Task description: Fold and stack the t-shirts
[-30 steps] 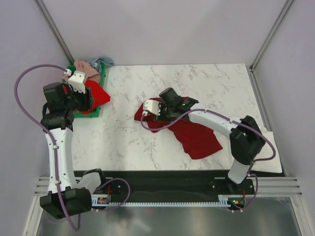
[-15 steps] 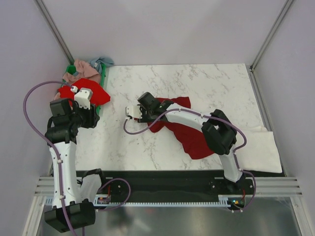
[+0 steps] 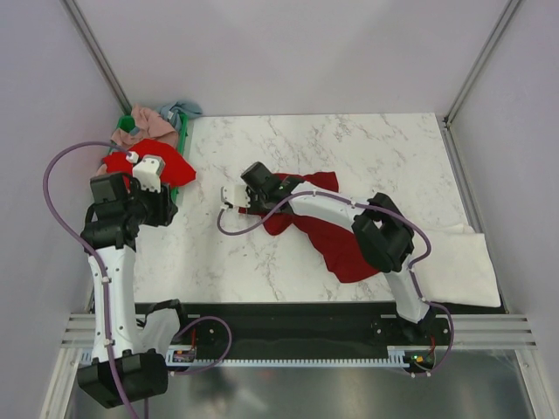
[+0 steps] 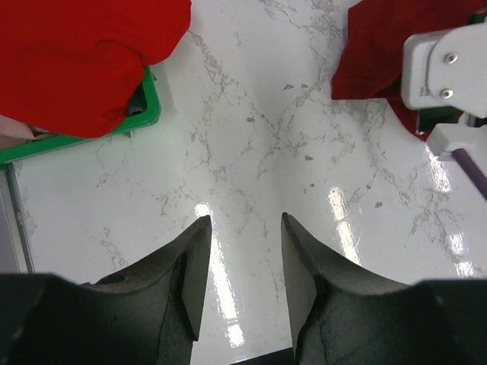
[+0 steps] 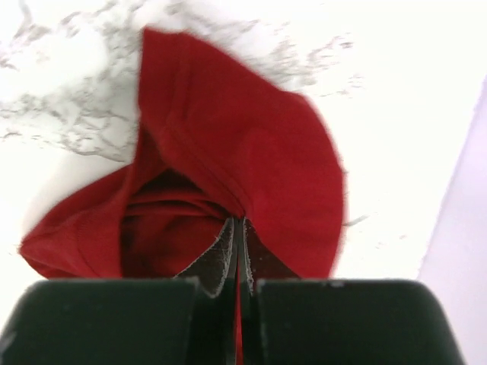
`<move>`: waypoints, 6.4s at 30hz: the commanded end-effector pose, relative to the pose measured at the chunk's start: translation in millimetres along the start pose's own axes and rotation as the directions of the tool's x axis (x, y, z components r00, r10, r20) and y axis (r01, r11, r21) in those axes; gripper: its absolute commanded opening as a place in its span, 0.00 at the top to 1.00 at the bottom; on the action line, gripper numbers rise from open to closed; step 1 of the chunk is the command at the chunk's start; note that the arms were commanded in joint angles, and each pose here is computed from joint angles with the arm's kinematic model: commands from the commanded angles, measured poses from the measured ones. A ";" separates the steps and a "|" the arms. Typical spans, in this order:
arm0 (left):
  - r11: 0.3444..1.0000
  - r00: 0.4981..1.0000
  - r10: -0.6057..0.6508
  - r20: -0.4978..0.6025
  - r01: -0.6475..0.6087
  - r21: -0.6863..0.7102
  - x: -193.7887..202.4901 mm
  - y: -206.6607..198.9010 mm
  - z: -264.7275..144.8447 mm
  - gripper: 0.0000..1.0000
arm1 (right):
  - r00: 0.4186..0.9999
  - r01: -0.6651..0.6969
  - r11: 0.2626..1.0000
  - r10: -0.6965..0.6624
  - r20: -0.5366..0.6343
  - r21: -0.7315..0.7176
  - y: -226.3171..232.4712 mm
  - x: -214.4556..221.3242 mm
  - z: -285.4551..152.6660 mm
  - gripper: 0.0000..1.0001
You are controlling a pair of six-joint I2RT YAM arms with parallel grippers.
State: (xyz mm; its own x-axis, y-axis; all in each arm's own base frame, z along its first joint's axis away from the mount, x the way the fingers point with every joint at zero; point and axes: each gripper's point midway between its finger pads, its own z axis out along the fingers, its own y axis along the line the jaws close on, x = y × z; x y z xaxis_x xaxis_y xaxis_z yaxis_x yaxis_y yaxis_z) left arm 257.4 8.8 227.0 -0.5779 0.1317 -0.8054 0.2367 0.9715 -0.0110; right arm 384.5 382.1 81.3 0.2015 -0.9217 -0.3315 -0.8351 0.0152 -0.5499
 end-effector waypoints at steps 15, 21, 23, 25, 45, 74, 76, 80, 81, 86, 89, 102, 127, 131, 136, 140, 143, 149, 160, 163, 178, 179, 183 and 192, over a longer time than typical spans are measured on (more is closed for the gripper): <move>0.996 0.970 0.003 0.243 -0.023 0.082 -97.5 2.9 6.5 0.53 | 0.950 -0.073 0.578 -0.206 0.232 0.813 -283.8 -93.2 -327.7 1.00; 0.990 0.975 0.022 0.219 -0.052 0.132 -89.5 -6.6 9.8 0.52 | 0.991 -0.050 0.723 -0.048 0.122 0.689 -259.2 -3.5 -257.4 0.74; 0.992 0.975 0.026 0.222 -0.052 0.112 -85.3 -6.3 6.3 0.52 | 0.976 -0.006 0.858 -0.107 0.191 0.514 -207.9 -12.1 -232.7 0.36; 0.993 0.976 0.021 0.218 -0.045 0.105 -81.3 -6.3 5.7 0.51 | 0.973 0.005 0.946 -0.080 0.218 0.324 -144.5 -17.9 -192.6 0.31; 0.999 0.993 -0.001 0.121 -0.004 0.043 -29.7 -13.2 -11.7 0.50 | 0.973 0.192 0.881 -0.112 0.204 -0.431 74.8 -27.8 -73.6 0.40; 0.998 0.991 0.000 0.134 -0.007 0.057 -33.8 -17.2 -16.1 0.49 | 0.978 0.195 0.938 -0.162 0.135 -0.288 54.1 -40.7 -46.3 1.00; 0.998 0.990 0.004 0.138 -0.011 0.054 -35.3 -16.6 -17.0 0.49 | 0.968 0.198 0.962 -0.162 0.190 -0.186 18.1 -65.8 -71.3 1.00; 0.999 0.989 0.010 0.150 -0.017 0.047 -40.7 -14.7 -17.6 0.50 | 0.938 0.189 0.981 -0.193 0.288 0.040 -53.8 -110.1 -125.5 1.00; 0.999 0.987 0.015 0.159 -0.023 0.044 -43.9 -14.4 -18.8 0.50 | 0.931 0.184 0.978 -0.205 0.302 0.095 -69.3 -117.4 -139.4 1.00; 0.998 0.980 0.028 0.195 -0.037 0.045 -56.5 -13.6 -21.3 0.50 | 0.892 0.092 0.873 -0.286 0.349 0.478 -171.1 -148.9 -223.6 1.00; 0.998 0.973 0.041 0.228 -0.052 0.043 -68.8 -12.9 -23.9 0.48 | 0.885 0.046 0.754 -0.334 0.323 0.655 -220.6 -152.4 -276.3 1.00; 0.899 0.967 0.082 0.243 -0.177 0.401 -77.4 -84.6 -13.1 0.47 | 0.981 0.063 0.538 -0.189 0.048 0.840 -326.9 -18.3 -328.1 1.00; 0.589 0.810 0.582 -0.071 -0.360 0.724 22.4 -332.6 147.0 0.43 | 0.916 -0.054 0.753 0.299 -0.267 0.656 -278.7 235.0 -182.9 1.00; 0.568 0.754 0.651 -0.088 -0.407 0.715 41.1 -369.7 180.9 0.42 | 0.897 -0.090 0.756 0.345 -0.278 0.648 -272.2 266.4 -182.7 1.00; 0.526 0.694 0.716 -0.071 -0.470 0.709 57.3 -398.5 195.7 0.37 | 0.883 -0.138 0.761 0.385 -0.270 0.634 -259.1 290.4 -182.6 1.00; 0.498 0.661 0.749 -0.048 -0.513 0.699 64.1 -413.3 199.1 0.36 | 0.881 -0.168 0.761 0.401 -0.250 0.627 -253.3 297.6 -183.4 1.00; 0.485 0.633 0.773 -0.046 -0.543 0.685 73.1 -419.6 203.5 0.36 | 0.877 -0.185 0.758 0.414 -0.243 0.625 -249.6 305.0 -185.3 1.00; 0.508 0.606 0.793 -0.067 -0.597 0.621 77.2 -416.3 224.0 0.43 | 0.879 -0.209 0.771 0.418 -0.230 0.601 -236.2 308.5 -184.3 1.00; 0.506 0.578 0.811 -0.091 -0.616 0.603 87.7 -398.4 221.4 0.85 | 0.872 -0.253 0.767 0.445 -0.203 0.590 -221.4 309.4 -185.8 1.00; 0.505 0.592 0.804 -0.059 -0.627 0.593 71.1 -398.3 211.1 0.98 | 0.866 -0.247 0.760 0.452 -0.216 0.601 -222.0 313.3 -190.8 1.00; 0.762 0.835 0.537 0.118 -0.540 0.356 -119.4 -219.7 75.7 0.98 | 0.787 -0.568 0.671 0.613 0.074 0.477 -188.1 240.3 -268.3 1.00; 0.768 0.842 0.514 0.164 -0.537 0.349 -131.5 -213.3 57.5 0.98 | 0.778 -0.584 0.668 0.623 0.083 0.460 -181.5 235.9 -270.8 1.00; 0.776 0.825 0.515 0.234 -0.564 0.281 -145.1 -184.1 24.9 0.98 | 0.760 -0.627 0.666 0.636 0.132 0.405 -151.9 212.5 -295.4 1.00; 0.792 0.744 0.536 0.400 -0.607 0.067 -178.9 -143.1 -64.8 0.98 | 0.724 -0.690 0.636 0.586 0.364 0.347 -112.7 161.0 -388.6 1.00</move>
State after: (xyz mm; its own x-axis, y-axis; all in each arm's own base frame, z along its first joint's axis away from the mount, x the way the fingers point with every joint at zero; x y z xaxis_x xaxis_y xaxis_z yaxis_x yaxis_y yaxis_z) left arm 289.3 -161.9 372.6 -0.1016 0.5290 -0.8425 0.6555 0.6726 0.3433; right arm 337.7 71.0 366.9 -0.2042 -0.5944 -0.7778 -0.4710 0.7562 -0.4542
